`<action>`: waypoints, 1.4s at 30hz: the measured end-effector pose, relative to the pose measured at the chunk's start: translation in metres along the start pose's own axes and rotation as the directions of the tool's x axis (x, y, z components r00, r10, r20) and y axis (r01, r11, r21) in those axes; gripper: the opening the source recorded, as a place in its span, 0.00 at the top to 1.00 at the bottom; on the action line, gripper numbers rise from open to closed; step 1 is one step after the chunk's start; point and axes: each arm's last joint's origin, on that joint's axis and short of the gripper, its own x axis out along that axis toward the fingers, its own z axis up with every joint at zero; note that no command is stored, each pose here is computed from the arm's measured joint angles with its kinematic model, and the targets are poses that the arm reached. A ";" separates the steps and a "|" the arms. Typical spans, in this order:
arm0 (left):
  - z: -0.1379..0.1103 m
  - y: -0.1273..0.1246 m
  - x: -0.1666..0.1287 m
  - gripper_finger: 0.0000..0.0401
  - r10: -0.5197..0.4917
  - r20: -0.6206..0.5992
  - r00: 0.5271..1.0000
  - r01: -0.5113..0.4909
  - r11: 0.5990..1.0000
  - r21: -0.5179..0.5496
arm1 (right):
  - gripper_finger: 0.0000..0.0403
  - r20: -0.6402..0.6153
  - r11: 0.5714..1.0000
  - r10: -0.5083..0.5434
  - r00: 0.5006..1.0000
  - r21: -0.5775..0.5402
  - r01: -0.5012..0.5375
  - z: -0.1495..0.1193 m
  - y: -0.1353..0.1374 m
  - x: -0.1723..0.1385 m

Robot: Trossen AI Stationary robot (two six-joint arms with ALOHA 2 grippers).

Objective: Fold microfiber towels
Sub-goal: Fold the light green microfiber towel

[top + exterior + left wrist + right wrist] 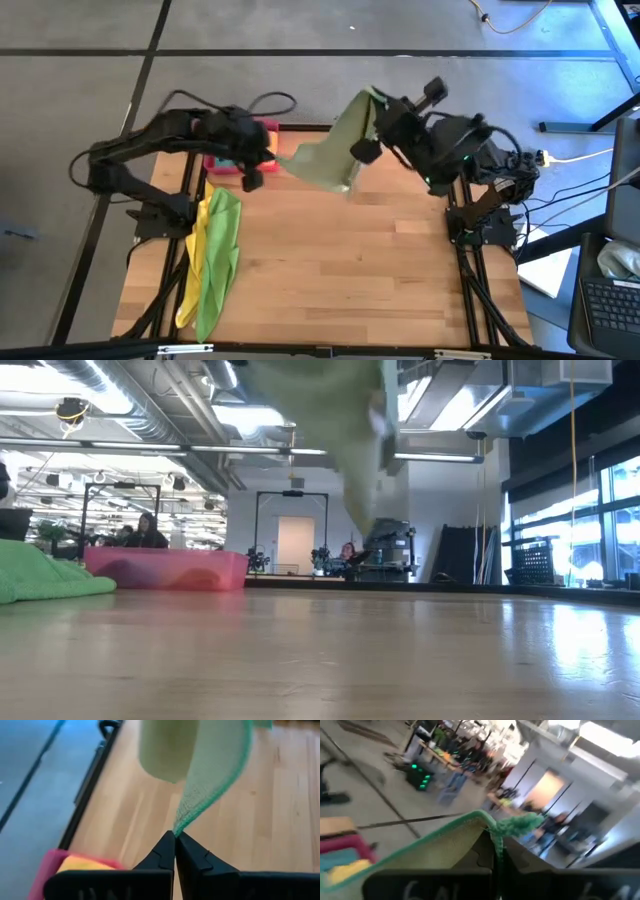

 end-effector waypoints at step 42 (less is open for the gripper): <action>-0.022 0.041 -0.003 1.00 0.371 -0.231 0.899 -0.366 0.928 0.066 | 0.99 -0.583 0.713 0.589 0.559 0.050 -0.699 -0.134 -0.055 0.090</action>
